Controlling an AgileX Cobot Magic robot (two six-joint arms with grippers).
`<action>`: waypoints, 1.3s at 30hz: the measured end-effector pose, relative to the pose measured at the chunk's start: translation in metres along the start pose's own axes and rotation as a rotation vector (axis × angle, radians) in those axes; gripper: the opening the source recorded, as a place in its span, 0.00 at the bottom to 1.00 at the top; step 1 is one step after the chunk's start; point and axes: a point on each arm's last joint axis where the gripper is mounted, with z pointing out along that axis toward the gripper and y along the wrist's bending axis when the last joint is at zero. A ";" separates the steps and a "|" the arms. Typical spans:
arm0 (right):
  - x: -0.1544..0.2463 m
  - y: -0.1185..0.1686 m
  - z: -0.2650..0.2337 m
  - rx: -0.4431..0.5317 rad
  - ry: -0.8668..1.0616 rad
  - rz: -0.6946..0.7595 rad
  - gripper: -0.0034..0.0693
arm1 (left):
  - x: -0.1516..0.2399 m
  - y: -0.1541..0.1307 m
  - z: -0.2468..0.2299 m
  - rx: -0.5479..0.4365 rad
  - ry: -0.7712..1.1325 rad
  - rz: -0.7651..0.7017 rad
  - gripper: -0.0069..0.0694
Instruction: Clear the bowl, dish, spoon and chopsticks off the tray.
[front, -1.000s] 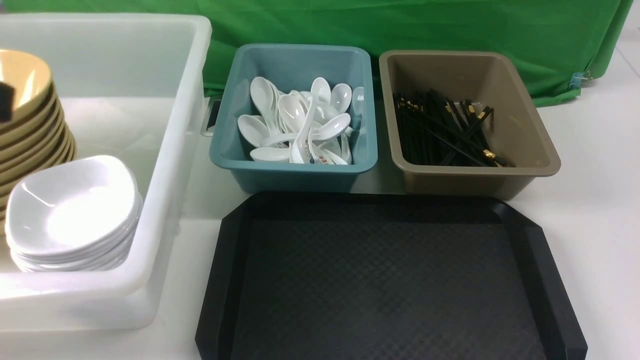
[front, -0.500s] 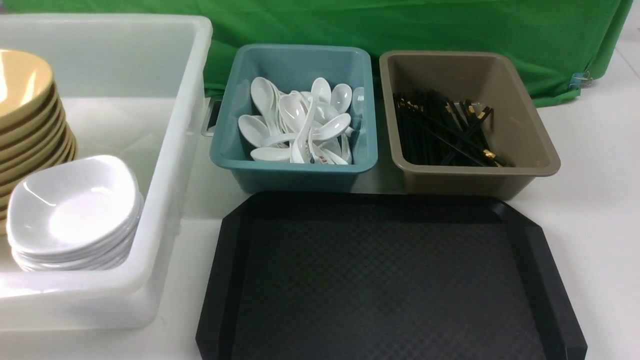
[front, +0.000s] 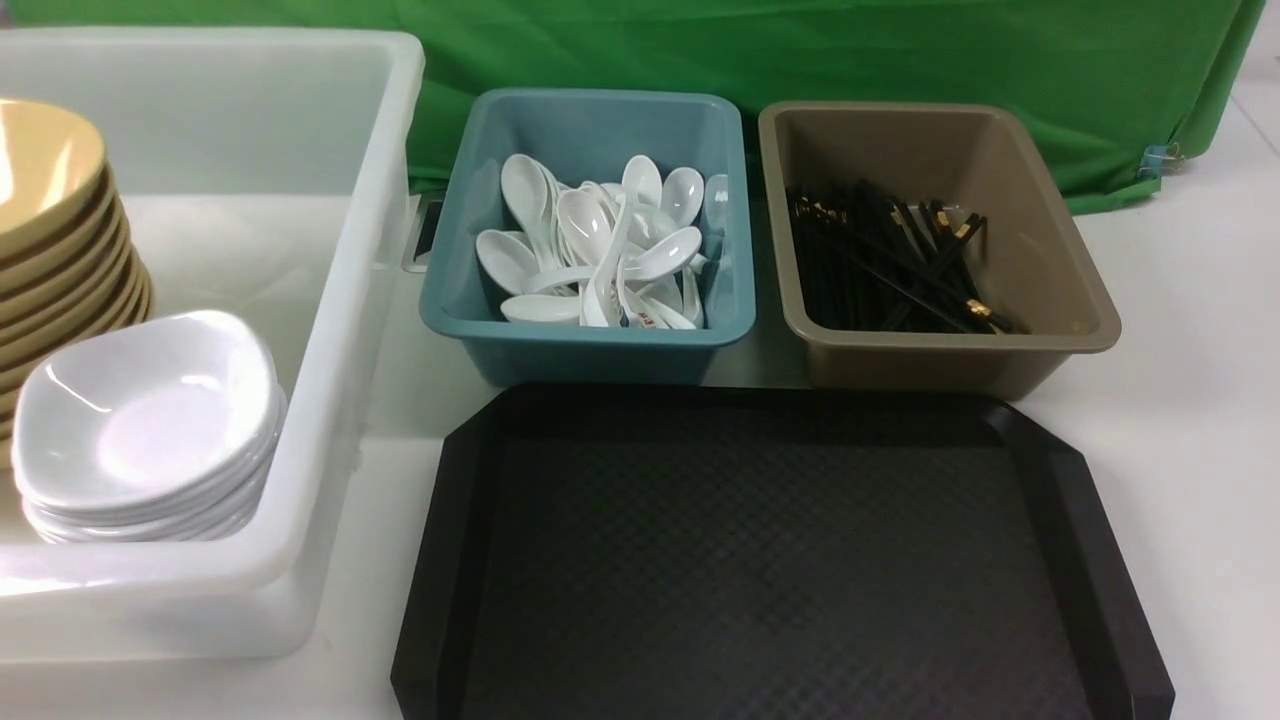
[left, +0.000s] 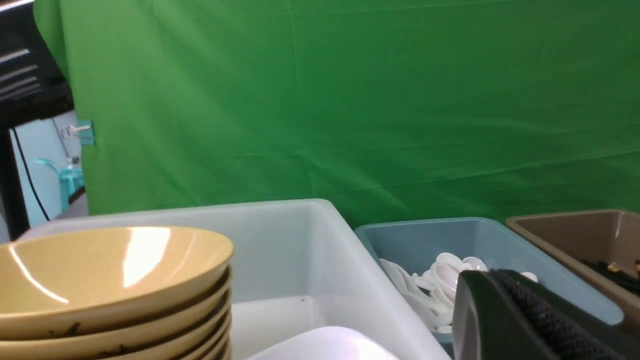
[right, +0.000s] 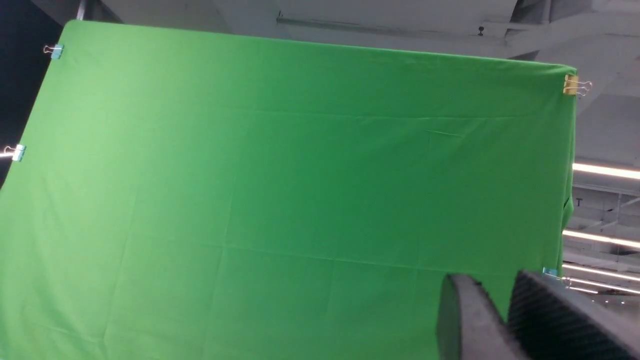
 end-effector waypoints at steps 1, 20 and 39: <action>0.000 0.000 0.000 0.000 0.000 0.000 0.24 | 0.000 0.000 0.000 -0.001 0.000 0.007 0.09; 0.000 0.000 0.000 0.000 0.000 0.000 0.29 | 0.063 0.003 -0.002 -0.120 0.160 -0.010 0.09; 0.000 0.000 0.000 0.000 -0.001 0.000 0.35 | 0.104 0.002 -0.006 -0.139 0.351 0.006 0.09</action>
